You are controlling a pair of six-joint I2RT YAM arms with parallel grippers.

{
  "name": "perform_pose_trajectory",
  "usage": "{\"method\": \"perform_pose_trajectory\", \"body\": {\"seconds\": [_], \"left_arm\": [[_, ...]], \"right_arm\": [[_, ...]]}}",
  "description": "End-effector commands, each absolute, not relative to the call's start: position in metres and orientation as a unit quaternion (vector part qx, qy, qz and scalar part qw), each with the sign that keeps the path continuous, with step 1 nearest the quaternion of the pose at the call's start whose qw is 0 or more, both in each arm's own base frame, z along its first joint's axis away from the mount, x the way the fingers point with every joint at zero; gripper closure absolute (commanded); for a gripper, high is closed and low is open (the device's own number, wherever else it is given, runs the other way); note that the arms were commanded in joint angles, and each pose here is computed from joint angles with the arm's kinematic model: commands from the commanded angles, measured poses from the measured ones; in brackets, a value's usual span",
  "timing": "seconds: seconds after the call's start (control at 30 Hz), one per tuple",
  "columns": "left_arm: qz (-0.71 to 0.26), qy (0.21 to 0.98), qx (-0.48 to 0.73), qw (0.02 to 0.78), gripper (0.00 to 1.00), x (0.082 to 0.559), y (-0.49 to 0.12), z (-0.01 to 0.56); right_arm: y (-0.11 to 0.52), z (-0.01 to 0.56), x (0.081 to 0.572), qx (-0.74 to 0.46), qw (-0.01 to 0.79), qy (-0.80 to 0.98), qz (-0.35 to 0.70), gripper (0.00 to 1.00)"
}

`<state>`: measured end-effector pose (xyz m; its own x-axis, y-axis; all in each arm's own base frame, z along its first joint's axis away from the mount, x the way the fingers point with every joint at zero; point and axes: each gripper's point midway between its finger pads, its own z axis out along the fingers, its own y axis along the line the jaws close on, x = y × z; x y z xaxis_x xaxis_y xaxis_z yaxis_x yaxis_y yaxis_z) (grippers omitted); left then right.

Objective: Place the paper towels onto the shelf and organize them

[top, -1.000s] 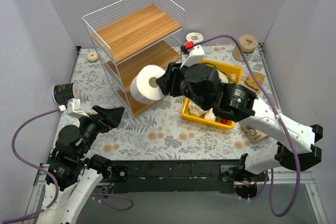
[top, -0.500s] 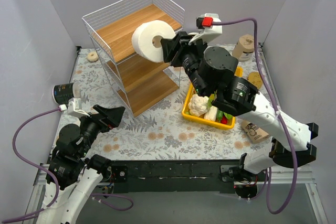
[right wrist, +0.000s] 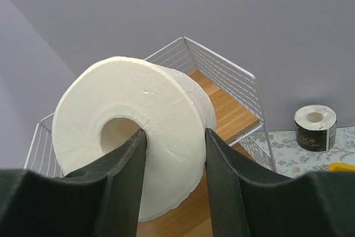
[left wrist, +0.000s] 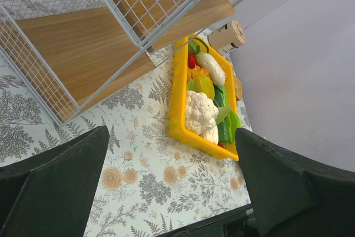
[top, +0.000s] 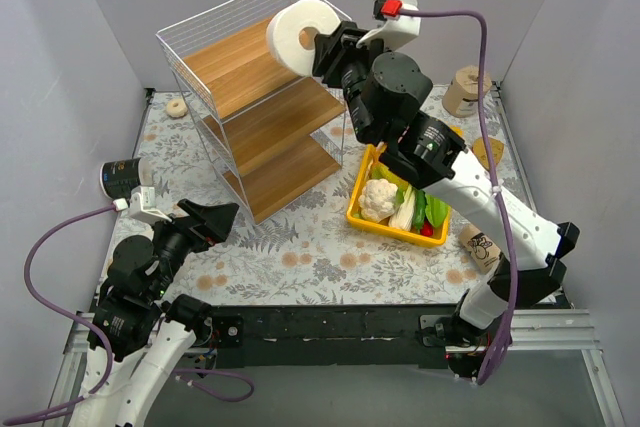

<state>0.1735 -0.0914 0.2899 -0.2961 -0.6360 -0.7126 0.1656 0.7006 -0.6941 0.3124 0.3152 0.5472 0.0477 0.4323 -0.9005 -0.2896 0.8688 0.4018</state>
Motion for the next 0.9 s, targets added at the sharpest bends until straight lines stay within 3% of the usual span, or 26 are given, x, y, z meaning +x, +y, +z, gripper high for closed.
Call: {"method": "perform_pose_trajectory", "body": {"seconds": [0.0,0.43,0.87], "left_arm": [[-0.354,0.724,-0.156,0.571,0.02,0.172,-0.093,0.296],[-0.355,0.726,-0.154,0.569,0.02,0.173,-0.094,0.295],[-0.355,0.726,-0.154,0.569,0.02,0.173,-0.094,0.295]], "right_arm": [[0.296,0.594,0.321,0.117,0.73,0.587,0.33,0.72],[0.315,0.569,0.359,0.126,0.703,0.613,0.338,0.7],[0.317,0.583,0.373,0.132,0.709,0.594,0.357,0.46]]}}
